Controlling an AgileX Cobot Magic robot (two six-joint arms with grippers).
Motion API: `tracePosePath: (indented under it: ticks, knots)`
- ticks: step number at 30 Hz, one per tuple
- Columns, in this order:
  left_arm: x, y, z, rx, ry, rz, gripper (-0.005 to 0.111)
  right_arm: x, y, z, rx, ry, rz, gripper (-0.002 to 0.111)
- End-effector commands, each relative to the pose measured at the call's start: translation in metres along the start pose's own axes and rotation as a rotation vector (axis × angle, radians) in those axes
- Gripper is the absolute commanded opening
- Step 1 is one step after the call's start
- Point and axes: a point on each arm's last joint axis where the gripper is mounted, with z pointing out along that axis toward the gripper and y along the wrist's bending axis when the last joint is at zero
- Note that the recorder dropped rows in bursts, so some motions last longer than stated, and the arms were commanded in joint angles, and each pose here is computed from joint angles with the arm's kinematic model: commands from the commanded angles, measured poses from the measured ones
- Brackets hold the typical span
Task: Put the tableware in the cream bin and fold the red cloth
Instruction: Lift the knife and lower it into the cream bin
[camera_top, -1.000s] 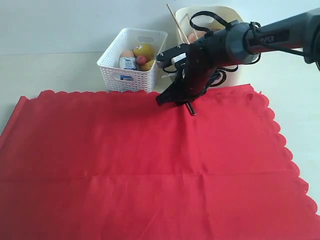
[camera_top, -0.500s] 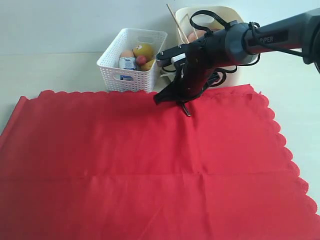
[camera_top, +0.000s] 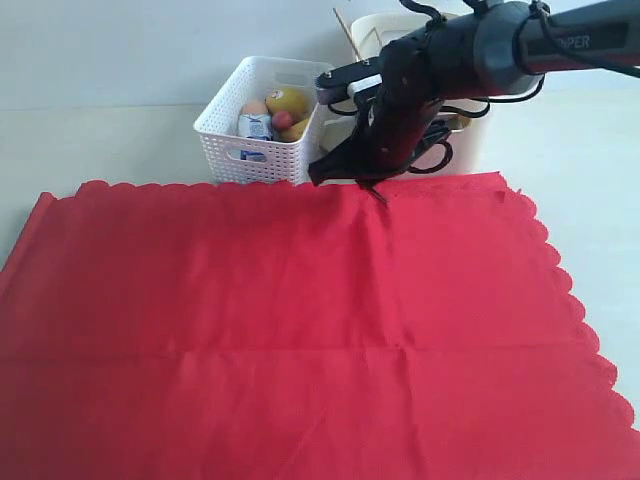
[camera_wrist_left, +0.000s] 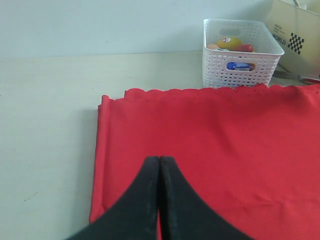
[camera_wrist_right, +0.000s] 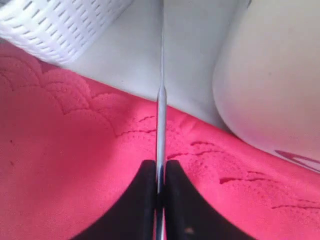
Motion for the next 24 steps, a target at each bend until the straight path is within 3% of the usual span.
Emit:
tracePosePath:
  ticks: [1,10,19,24]
  knots:
    - [-0.002,0.000,0.000,0.003,-0.011,-0.002,0.000,-0.002,-0.001,-0.008,0.002,-0.008,-0.017,0.000]
    - [-0.002,0.000,0.000,0.003,-0.011,-0.002,0.000,0.023,0.002,0.033,0.000,0.143,-0.051,0.000]
    - [-0.002,0.000,0.000,0.003,-0.011,-0.002,0.000,0.028,0.003,0.045,-0.002,0.150,-0.013,0.000]
    - [-0.002,0.000,0.000,0.003,-0.011,-0.002,0.000,0.028,0.003,0.045,0.000,0.148,0.014,0.012]
